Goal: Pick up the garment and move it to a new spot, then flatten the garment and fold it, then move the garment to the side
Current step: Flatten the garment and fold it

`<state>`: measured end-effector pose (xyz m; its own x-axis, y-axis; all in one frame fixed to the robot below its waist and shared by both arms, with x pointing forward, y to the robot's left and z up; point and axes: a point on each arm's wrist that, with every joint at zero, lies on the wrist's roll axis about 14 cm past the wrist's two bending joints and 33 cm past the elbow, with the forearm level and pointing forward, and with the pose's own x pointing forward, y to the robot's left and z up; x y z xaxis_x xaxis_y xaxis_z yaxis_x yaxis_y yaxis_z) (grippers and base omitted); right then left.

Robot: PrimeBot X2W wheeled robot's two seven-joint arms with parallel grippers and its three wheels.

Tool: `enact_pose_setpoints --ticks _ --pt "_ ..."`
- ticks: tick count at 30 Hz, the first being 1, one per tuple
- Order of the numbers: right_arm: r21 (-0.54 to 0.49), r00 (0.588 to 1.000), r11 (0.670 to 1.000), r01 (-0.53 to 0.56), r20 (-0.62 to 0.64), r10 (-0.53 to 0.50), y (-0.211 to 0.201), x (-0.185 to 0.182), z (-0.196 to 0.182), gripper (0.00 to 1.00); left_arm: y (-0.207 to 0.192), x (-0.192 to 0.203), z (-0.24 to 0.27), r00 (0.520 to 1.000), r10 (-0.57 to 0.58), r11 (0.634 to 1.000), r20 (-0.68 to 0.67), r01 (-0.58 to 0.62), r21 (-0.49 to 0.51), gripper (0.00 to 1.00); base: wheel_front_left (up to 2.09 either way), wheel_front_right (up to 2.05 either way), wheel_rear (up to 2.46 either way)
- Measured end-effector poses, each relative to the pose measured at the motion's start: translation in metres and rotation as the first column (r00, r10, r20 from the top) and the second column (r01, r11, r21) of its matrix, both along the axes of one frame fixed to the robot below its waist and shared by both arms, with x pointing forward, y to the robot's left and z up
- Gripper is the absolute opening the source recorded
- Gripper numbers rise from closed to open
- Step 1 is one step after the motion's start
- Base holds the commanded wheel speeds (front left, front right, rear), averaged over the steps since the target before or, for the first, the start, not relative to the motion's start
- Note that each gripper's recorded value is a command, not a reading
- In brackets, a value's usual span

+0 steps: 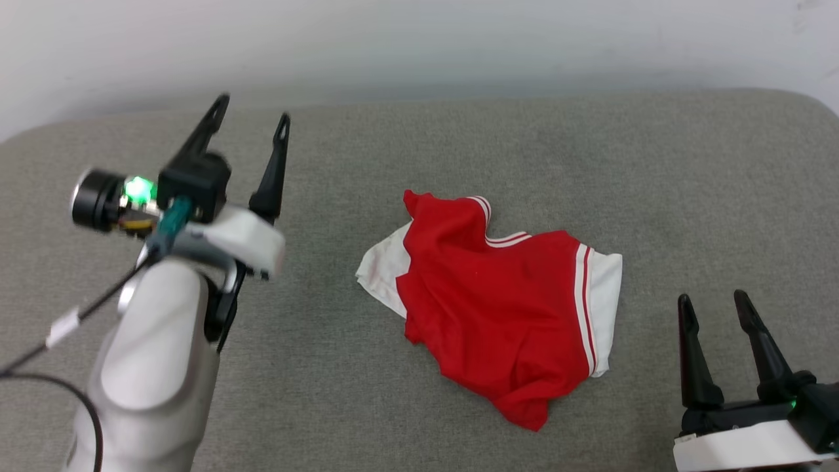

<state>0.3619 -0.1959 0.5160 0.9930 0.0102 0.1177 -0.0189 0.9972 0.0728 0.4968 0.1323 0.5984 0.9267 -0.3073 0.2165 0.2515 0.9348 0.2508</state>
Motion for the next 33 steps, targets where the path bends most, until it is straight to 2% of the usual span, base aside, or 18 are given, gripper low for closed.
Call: enact_pose_setpoints --ticks 6,11,12,15,21,26,30,33 --pt "-0.004 1.000 1.000 0.010 -0.015 -0.010 -0.004 0.011 -0.006 1.00 -0.027 0.043 -0.007 0.987 -0.052 0.995 -0.151 0.064 0.076 1.00 0.00 0.00 0.00" --pt "-0.007 0.999 1.000 0.012 -0.029 -0.012 -0.004 0.021 -0.012 1.00 -0.053 0.061 -0.035 0.930 -0.112 0.978 -0.350 0.166 0.128 1.00 0.00 0.00 0.00" --pt "-0.008 0.999 1.000 0.015 -0.036 -0.015 -0.005 0.026 -0.015 1.00 -0.062 0.065 -0.059 0.859 -0.122 0.963 -0.497 0.223 0.150 1.00 0.00 0.00 0.00" --pt "-0.012 0.999 1.000 0.021 -0.048 -0.022 -0.008 0.029 -0.019 1.00 -0.067 0.059 -0.089 0.765 -0.105 0.931 -0.636 0.301 0.207 1.00 0.00 0.00 0.00" --pt "-0.018 0.997 0.999 0.036 -0.066 -0.037 -0.013 0.037 -0.027 1.00 -0.071 0.039 -0.136 0.565 -0.039 0.848 -0.824 0.455 0.272 1.00 0.00 0.00 0.00" --pt "-0.019 0.996 0.999 0.043 -0.082 -0.045 -0.016 0.042 -0.034 1.00 -0.069 0.015 -0.178 0.409 0.038 0.770 -0.912 0.569 0.288 1.00 0.00 0.00 0.00" --pt "-0.019 0.994 0.998 0.054 -0.094 -0.055 -0.020 0.045 -0.038 1.00 -0.066 -0.001 -0.206 0.311 0.079 0.731 -0.947 0.627 0.267 1.00 0.00 0.00 0.00" --pt "-0.021 0.992 0.998 0.063 -0.105 -0.065 -0.023 0.046 -0.042 1.00 -0.065 -0.004 -0.218 0.274 0.090 0.725 -0.958 0.641 0.251 1.00 0.00 0.00 0.00"
